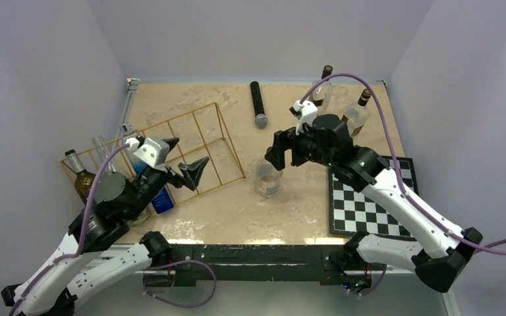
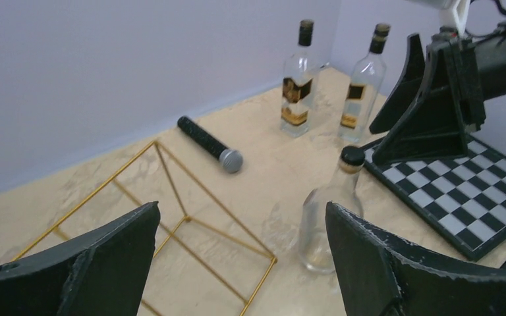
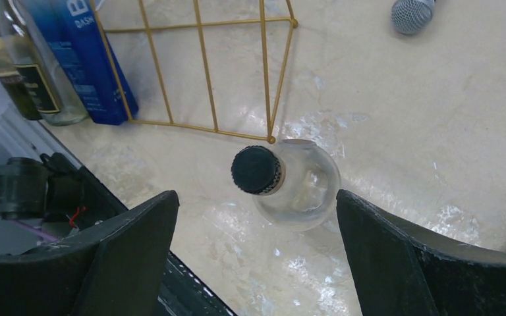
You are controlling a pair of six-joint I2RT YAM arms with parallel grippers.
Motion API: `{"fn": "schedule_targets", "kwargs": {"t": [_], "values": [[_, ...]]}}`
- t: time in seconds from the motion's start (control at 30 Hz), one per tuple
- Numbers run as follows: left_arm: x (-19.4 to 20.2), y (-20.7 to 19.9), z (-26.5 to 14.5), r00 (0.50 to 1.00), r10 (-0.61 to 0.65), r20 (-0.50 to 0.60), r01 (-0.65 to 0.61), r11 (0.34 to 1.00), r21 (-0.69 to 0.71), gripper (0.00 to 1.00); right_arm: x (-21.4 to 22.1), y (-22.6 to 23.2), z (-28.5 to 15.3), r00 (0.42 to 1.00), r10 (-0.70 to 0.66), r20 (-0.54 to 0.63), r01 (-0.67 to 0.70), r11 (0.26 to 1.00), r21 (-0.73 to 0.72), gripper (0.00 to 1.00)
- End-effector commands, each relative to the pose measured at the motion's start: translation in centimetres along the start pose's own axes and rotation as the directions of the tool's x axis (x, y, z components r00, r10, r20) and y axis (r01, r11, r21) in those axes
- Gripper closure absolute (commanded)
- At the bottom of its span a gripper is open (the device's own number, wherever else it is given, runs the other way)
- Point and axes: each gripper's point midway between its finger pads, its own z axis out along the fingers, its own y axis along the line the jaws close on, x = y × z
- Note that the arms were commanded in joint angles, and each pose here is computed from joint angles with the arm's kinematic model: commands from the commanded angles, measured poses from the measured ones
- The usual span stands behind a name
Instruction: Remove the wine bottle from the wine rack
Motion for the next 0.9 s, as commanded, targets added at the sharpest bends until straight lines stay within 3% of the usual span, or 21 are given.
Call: {"fn": "schedule_targets", "kwargs": {"t": [0.0, 0.37, 0.5, 0.63, 0.77, 0.87], "values": [[5.0, 3.3, -2.5, 0.99, 0.063, -0.128, -0.082, 0.986, -0.143, 0.01, -0.9, -0.3, 1.4, 1.0, -0.016, -0.005, 0.016, 0.998, 0.054, 0.08], [7.0, 6.2, -4.6, 0.995, 0.031, -0.094, -0.058, 0.953, -0.296, 0.01, 2.6, -1.4, 5.7, 0.983, -0.071, -0.169, 0.103, 0.977, 0.188, 0.23], [7.2, 6.2, -4.6, 0.995, 0.024, -0.1, -0.054, 0.952, -0.301, 0.01, 2.1, -2.3, 5.7, 0.985, -0.075, -0.153, 0.113, 0.961, 0.252, 0.59], [7.3, 6.3, -4.5, 0.994, 0.027, -0.108, -0.059, 0.95, -0.306, 0.01, -0.6, -3.0, 5.3, 0.988, -0.131, -0.086, 0.151, 0.941, 0.302, 0.85], [7.1, 6.5, -4.9, 0.995, 0.022, -0.101, -0.053, 0.948, -0.315, 0.01, -5.2, -5.1, 5.2, 0.982, -0.189, -0.024, 0.184, 0.905, 0.383, 1.0], [6.9, 6.9, -5.4, 0.996, 0.015, -0.088, -0.044, 0.94, -0.339, 0.01, -8.8, -7.5, 5.5, 0.984, -0.176, 0.022, 0.149, 0.889, 0.433, 1.0]]}}
